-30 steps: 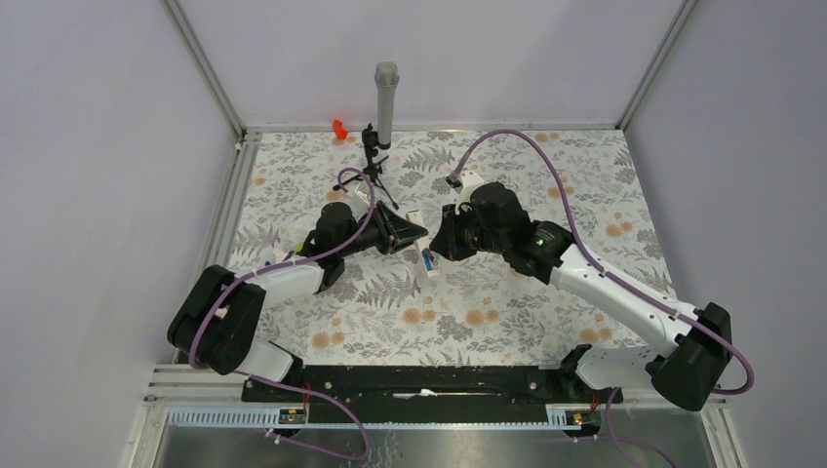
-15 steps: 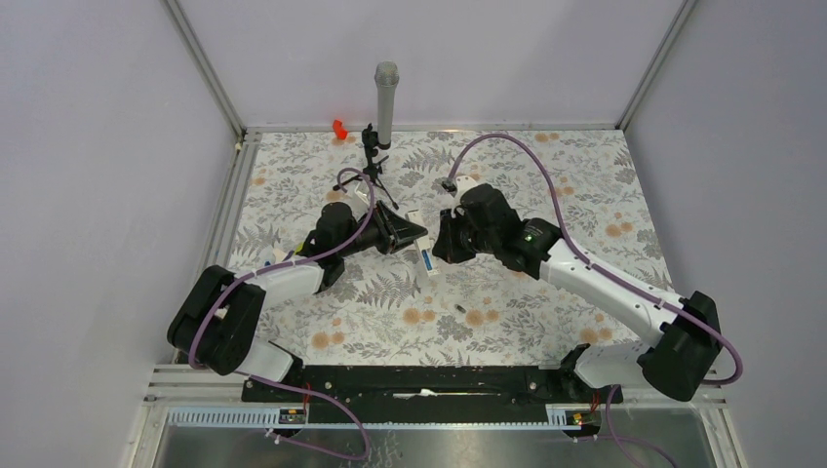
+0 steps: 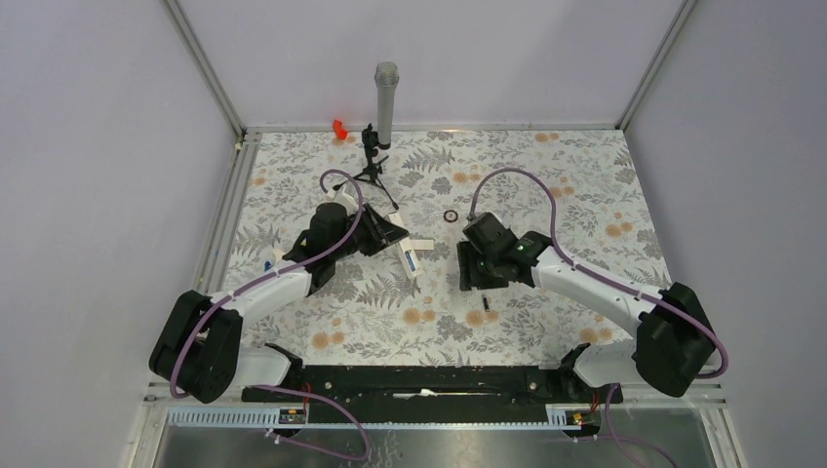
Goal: Load the batteries into the remote control
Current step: Adjust the battery at the center of the board, then pick up the battery from the center of the board.
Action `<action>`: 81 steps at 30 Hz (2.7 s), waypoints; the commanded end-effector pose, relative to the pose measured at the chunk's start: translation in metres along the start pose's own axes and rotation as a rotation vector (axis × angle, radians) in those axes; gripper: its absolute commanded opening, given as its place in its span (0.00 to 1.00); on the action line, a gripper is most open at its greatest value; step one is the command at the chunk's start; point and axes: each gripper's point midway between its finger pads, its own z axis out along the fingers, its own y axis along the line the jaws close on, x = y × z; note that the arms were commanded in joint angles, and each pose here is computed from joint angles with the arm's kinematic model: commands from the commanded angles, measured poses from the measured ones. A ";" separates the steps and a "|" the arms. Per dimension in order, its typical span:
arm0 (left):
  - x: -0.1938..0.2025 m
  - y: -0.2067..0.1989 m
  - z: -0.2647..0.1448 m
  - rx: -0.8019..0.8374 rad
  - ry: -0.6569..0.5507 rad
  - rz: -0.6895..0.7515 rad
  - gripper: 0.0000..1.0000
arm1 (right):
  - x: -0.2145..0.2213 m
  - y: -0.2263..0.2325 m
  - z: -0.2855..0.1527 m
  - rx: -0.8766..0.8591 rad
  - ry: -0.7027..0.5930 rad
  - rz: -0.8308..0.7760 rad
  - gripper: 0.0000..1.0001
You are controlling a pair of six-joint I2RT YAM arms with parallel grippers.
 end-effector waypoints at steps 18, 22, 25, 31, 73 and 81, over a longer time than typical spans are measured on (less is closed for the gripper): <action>-0.017 -0.066 -0.031 0.278 -0.086 0.267 0.00 | 0.052 -0.075 0.047 0.251 0.179 0.124 0.44; -0.019 -0.071 -0.039 0.299 -0.110 0.318 0.00 | 0.051 -0.076 0.054 0.246 0.182 0.158 0.37; -0.021 -0.074 -0.043 0.308 -0.128 0.334 0.00 | 0.046 -0.079 0.059 0.256 0.169 0.190 0.27; -0.022 -0.076 -0.050 0.306 -0.149 0.348 0.00 | 0.044 -0.086 0.064 0.294 0.163 0.279 0.06; -0.059 -0.063 -0.079 0.175 -0.256 0.316 0.00 | -0.058 -0.072 0.034 -0.127 0.031 -0.840 0.60; -0.063 -0.057 -0.081 0.143 -0.259 0.327 0.00 | -0.045 -0.085 0.050 -0.131 0.136 -0.963 0.60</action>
